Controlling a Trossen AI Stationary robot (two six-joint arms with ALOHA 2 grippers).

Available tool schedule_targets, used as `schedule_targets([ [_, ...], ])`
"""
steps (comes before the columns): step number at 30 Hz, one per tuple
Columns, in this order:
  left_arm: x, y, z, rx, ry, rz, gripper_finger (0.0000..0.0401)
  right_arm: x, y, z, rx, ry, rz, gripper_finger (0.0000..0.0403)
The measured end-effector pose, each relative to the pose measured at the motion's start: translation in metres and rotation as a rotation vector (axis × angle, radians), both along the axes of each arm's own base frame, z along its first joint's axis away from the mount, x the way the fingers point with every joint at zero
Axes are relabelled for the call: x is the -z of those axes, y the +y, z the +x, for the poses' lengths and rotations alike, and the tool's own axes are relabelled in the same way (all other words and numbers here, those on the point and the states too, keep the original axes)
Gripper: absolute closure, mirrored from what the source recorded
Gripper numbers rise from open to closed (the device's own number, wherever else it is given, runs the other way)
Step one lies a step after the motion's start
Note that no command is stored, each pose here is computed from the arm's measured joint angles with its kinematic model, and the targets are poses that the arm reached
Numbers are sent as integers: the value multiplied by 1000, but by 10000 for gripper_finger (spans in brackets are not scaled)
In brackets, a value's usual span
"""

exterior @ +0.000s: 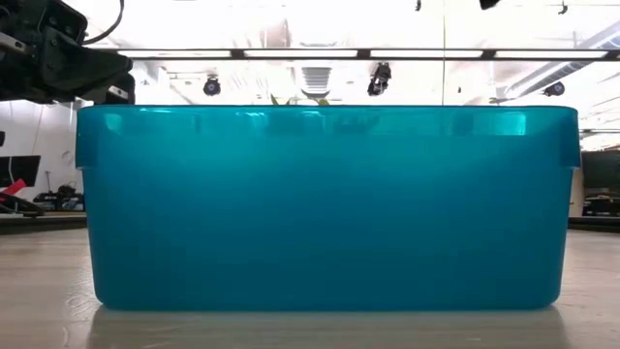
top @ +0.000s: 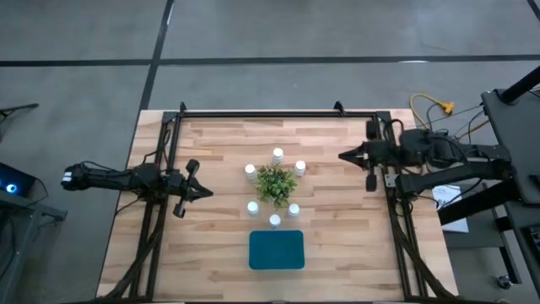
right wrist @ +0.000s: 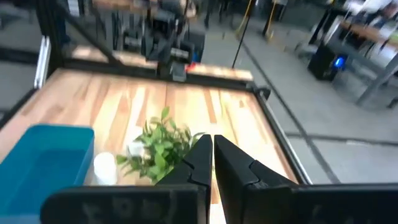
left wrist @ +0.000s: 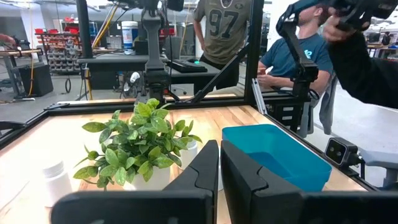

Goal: Pick and place pill bottles into a basket
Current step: Put the white medicine bottle into the blue bin

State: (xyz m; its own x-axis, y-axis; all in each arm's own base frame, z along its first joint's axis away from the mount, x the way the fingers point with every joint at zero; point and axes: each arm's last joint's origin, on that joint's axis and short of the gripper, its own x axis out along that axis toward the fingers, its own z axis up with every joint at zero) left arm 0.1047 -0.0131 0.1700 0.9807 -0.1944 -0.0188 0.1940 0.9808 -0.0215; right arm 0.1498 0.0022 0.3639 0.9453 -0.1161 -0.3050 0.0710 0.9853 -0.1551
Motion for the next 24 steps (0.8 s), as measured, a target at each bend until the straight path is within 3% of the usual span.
schedule_targets([
  [6,0,0,0,1,1,-1,400,-28,0,24,28,150,2,368],
  [12,0,0,0,1,1,-1,400,-51,-1,41,97,167,-40,307],
  [19,0,0,0,1,2,-1,400,-50,-1,57,115,211,-84,236],
  [24,0,0,0,1,1,-1,400,-42,-1,67,122,241,-81,215],
])
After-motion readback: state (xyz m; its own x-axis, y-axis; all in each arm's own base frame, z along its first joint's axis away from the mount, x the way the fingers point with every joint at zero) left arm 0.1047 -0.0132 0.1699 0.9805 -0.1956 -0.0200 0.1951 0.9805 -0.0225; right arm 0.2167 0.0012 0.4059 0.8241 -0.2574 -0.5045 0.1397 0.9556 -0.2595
